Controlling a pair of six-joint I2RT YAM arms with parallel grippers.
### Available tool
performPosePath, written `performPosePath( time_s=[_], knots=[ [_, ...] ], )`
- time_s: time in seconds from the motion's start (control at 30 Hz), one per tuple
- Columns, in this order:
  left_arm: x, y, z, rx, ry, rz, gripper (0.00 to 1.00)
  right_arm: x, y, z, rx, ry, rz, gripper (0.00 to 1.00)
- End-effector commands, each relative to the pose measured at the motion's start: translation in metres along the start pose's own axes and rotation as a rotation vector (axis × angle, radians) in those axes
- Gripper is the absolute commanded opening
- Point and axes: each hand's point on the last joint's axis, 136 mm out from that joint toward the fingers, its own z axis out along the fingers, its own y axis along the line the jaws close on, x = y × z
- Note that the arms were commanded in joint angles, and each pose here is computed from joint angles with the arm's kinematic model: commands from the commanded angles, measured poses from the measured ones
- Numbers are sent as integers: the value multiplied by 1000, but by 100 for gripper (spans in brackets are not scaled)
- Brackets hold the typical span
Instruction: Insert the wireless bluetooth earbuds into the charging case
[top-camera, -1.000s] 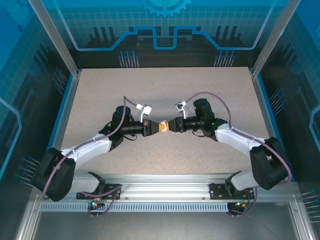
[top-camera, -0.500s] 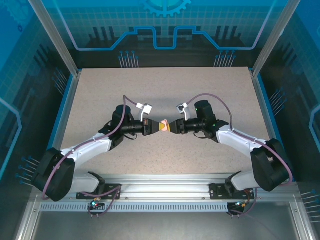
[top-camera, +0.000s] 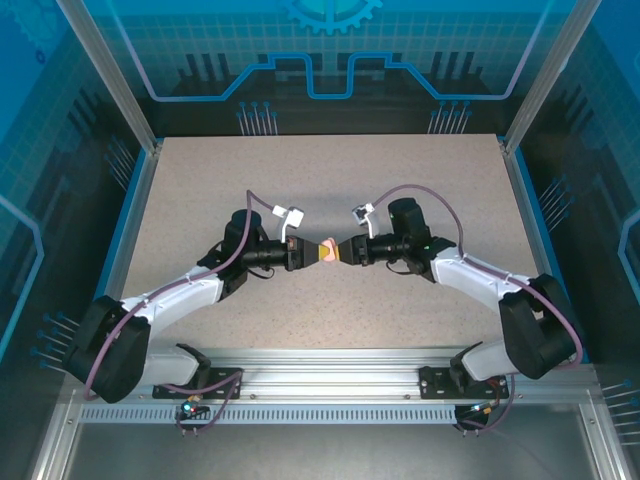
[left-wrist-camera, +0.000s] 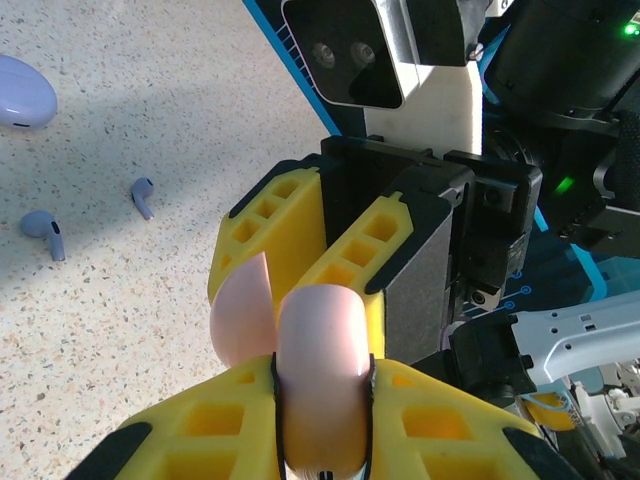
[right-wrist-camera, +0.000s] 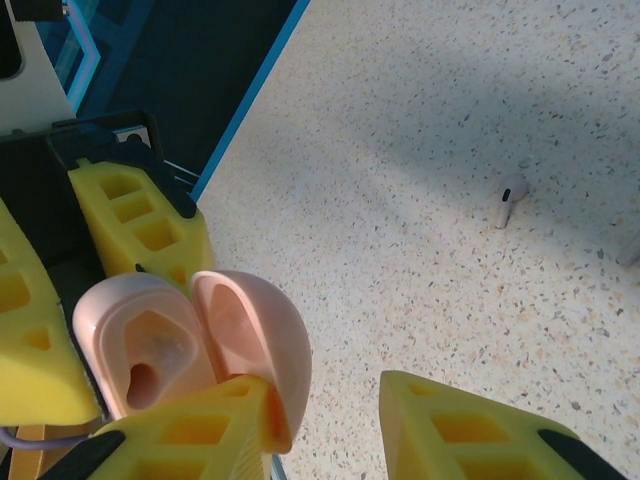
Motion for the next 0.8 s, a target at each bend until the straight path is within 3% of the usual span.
performPosePath(
  time_s=[0.0,0.37,0.57,0.77],
  knots=[
    [-13,-21,0,66,-14,52,0,-10,12,5,-32,4,-28,32],
    [-11,-19,0,62,-14,49,0,-8,12,7,-24,18,-36,16],
    [-11,-18,0,53,-18,47,0,-7,11,6,-13,21,-42,1],
    [-11,-10,-1,11,-35,33,0,-7,5,3,33,13,-24,0]
  ],
)
